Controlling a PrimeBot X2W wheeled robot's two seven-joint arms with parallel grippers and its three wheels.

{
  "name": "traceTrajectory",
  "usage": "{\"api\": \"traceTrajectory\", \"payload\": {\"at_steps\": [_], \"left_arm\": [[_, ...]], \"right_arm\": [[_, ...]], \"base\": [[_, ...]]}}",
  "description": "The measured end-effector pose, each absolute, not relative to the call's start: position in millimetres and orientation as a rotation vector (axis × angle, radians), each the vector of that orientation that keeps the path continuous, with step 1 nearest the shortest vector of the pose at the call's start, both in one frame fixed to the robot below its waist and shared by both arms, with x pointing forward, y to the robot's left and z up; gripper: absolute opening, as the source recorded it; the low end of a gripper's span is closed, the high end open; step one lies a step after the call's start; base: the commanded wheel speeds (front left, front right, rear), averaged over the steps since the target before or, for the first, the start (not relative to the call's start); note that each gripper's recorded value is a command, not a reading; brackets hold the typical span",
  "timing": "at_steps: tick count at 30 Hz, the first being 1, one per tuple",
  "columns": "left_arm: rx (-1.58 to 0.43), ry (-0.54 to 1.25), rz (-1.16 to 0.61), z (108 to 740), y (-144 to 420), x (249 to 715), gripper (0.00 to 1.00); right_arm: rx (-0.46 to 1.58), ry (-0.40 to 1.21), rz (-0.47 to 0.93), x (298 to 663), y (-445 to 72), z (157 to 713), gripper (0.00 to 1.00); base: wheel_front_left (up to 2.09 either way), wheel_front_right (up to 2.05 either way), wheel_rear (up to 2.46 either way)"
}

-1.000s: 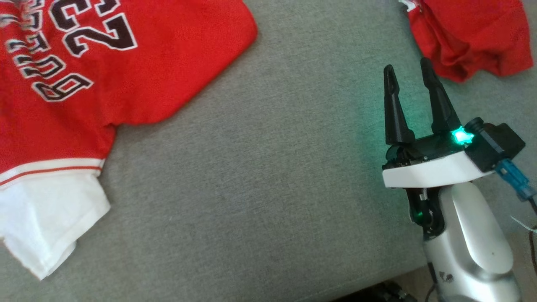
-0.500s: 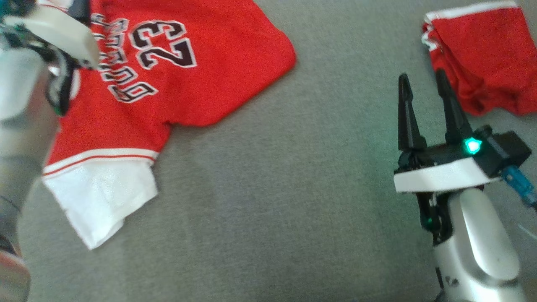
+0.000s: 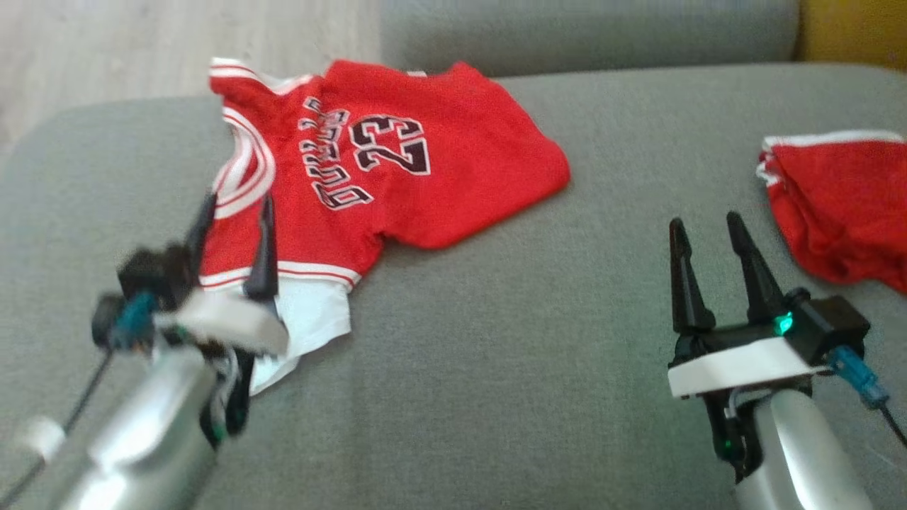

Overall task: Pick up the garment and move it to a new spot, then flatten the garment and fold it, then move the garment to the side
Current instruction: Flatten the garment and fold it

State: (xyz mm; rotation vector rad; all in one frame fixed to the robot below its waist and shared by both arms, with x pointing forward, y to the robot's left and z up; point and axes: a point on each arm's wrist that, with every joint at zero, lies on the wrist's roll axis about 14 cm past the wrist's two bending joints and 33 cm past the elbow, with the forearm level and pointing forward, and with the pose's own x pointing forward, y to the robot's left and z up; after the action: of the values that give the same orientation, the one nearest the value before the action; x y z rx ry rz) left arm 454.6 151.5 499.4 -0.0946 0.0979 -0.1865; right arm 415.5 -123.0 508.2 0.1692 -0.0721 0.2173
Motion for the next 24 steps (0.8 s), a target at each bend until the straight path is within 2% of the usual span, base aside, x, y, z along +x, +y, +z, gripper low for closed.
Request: {"api": "traceTrajectory", "payload": {"at_steps": [8, 16, 20, 24], "left_arm": [[-0.185, 0.125, -0.089, 478.3, 162.0, 393.3, 1.00], [-0.202, 0.103, -0.063, 478.6, 166.6, 392.0, 1.00], [-0.209, 0.120, -0.062, 470.4, 164.4, 392.3, 1.00], [-0.230, 0.132, -0.064, 464.4, 160.0, 396.9, 1.00]], "right_arm": [[0.170, -0.078, 0.260, 402.6, -108.4, 512.9, 1.00], [0.147, -0.045, 0.286, 409.7, -99.1, 501.2, 1.00], [0.129, 0.026, 0.303, 427.6, -90.7, 480.4, 1.00], [0.157, 0.154, 0.305, 465.8, -80.4, 461.9, 1.00]], "base": [[0.00, 0.00, 0.00], [0.00, 0.00, 0.00], [0.00, 0.00, 0.00], [0.00, 0.00, 0.00]]}}
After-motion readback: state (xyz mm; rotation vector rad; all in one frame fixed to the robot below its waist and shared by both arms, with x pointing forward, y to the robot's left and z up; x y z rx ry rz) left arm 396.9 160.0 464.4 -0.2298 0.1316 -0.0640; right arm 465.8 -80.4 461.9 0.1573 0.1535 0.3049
